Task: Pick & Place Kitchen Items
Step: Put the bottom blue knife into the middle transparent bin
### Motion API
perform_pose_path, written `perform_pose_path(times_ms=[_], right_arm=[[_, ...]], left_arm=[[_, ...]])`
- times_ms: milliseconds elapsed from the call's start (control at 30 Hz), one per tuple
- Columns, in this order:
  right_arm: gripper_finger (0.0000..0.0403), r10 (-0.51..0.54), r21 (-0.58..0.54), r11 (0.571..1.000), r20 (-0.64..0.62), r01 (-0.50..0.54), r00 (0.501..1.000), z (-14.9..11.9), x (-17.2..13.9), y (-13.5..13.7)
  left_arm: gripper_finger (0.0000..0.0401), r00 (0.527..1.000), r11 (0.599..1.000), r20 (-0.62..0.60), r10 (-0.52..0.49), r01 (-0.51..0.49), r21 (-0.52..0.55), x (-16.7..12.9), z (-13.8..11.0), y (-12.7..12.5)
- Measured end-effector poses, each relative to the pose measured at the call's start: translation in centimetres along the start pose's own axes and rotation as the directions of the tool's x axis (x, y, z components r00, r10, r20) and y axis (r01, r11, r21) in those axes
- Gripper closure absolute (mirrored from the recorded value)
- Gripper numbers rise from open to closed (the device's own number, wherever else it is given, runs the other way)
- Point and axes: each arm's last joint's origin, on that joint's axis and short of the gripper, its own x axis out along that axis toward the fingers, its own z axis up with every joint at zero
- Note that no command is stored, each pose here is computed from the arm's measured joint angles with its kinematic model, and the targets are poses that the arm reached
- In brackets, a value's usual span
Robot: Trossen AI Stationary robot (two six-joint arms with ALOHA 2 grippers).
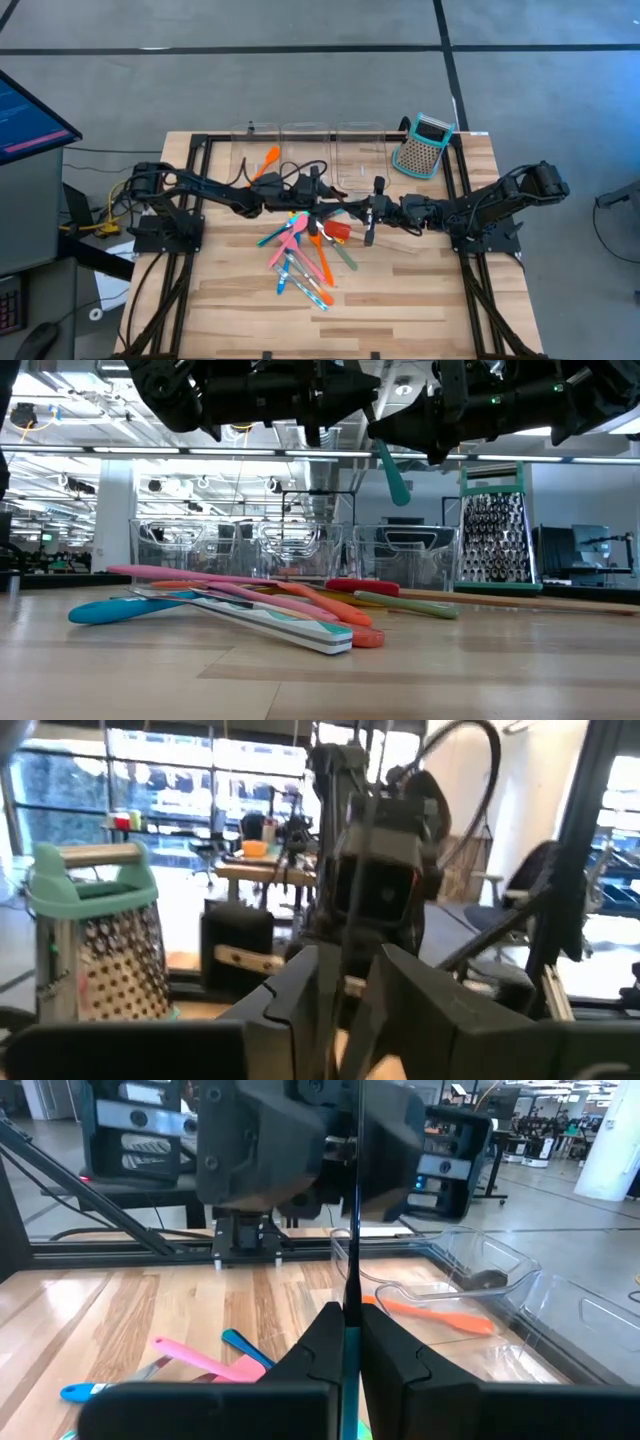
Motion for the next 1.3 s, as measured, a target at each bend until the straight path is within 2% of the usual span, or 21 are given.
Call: perform_pose_path(times_ms=[433, 900, 1300], right_arm=[[0.0394, 0.004, 0.002, 1.0, 0.001, -0.004, 1.0, 0.01, 0.0, 0.01], [0.0393, 0.003, 0.005, 1.0, 0.001, -0.003, 1.0, 0.01, 0.0, 0.01], [0.037, -0.003, 0.006, 1.0, 0.002, 0.003, 1.0, 0.02, 0.01, -0.02]], left_arm=[[0.0393, 1.0, 1.0, -0.019, -0.003, 0.004, 0.013, 0.0, -0.19, 0.0], [0.0396, 1.0, 1.0, -0.02, -0.003, 0.003, 0.012, -0.01, -0.21, 0.0], [0.0398, 1.0, 1.0, -0.023, 0.004, -0.004, 0.023, -0.08, -0.07, 0.18]])
